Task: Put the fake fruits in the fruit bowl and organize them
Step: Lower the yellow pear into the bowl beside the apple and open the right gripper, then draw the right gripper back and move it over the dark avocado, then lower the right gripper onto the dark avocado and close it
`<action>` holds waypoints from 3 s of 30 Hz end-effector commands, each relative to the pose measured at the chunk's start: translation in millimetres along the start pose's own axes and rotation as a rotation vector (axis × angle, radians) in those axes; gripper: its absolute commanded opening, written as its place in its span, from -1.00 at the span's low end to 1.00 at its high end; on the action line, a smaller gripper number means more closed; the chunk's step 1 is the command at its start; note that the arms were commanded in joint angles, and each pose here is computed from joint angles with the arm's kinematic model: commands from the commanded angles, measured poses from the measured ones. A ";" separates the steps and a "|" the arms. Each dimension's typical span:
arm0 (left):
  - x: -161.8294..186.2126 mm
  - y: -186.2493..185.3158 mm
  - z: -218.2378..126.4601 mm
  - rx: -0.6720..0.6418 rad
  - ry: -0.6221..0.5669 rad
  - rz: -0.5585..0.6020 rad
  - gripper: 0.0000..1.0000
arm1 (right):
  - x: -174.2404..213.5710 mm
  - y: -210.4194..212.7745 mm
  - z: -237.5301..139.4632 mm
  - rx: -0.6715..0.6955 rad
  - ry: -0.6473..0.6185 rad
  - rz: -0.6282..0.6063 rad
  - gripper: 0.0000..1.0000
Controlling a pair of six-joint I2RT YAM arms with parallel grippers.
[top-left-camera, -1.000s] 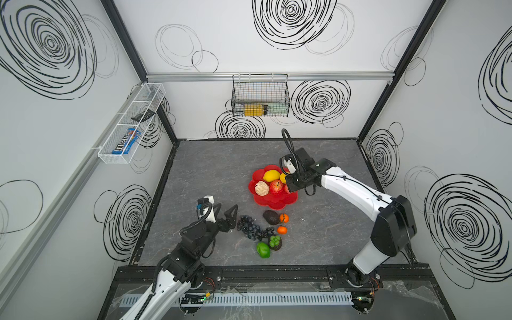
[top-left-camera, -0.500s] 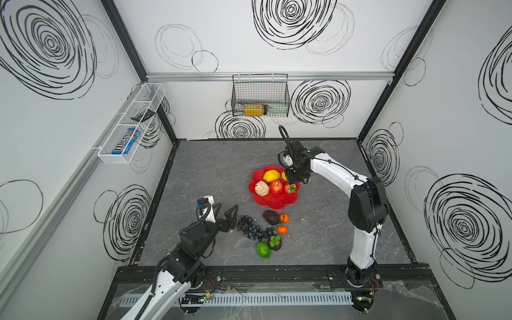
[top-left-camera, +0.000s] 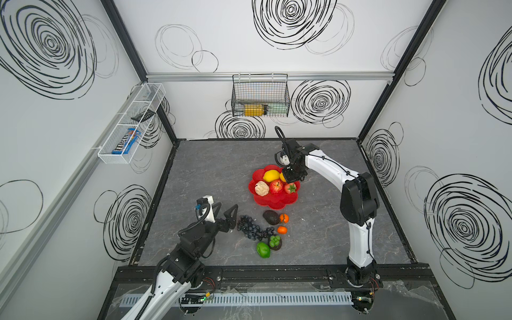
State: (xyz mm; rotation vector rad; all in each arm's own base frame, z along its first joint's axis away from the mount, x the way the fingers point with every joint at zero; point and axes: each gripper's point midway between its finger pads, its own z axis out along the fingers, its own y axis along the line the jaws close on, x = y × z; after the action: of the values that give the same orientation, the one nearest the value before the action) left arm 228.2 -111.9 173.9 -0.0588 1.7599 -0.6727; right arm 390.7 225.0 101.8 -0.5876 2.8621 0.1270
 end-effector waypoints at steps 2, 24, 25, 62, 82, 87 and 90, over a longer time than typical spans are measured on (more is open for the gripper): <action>-8.1 -3.0 0.1 0.014 -0.040 0.010 0.86 | 2.7 -2.1 -1.7 0.004 0.034 -0.012 -0.81; -3.6 -3.5 4.0 0.015 -0.015 0.015 0.86 | -10.1 7.6 -34.1 0.019 -0.042 -0.024 -0.60; -2.1 -4.6 5.0 0.021 -0.008 0.015 0.85 | -8.8 9.4 -39.9 0.029 -0.055 -0.025 -0.58; 54.9 -39.1 -1.0 -0.115 0.402 0.007 0.83 | 171.0 100.7 -78.9 -0.460 -0.509 0.037 0.37; -21.0 -17.6 -14.0 -0.132 0.101 -0.078 0.92 | 145.8 137.3 -32.2 -0.331 -0.435 -0.174 0.47; -26.2 -12.3 -15.9 -0.154 0.071 -0.114 0.92 | 152.4 145.5 -21.0 -0.309 -0.393 -0.213 0.48; -28.8 -9.5 -17.8 -0.165 0.052 -0.140 0.92 | 151.5 148.1 -15.9 -0.299 -0.375 -0.228 0.48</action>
State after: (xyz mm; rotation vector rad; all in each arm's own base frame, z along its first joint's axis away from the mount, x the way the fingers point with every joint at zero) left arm 215.0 -105.3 195.8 -0.2244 1.9288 -0.6009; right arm 190.1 297.9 86.3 -0.8122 2.4172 0.6043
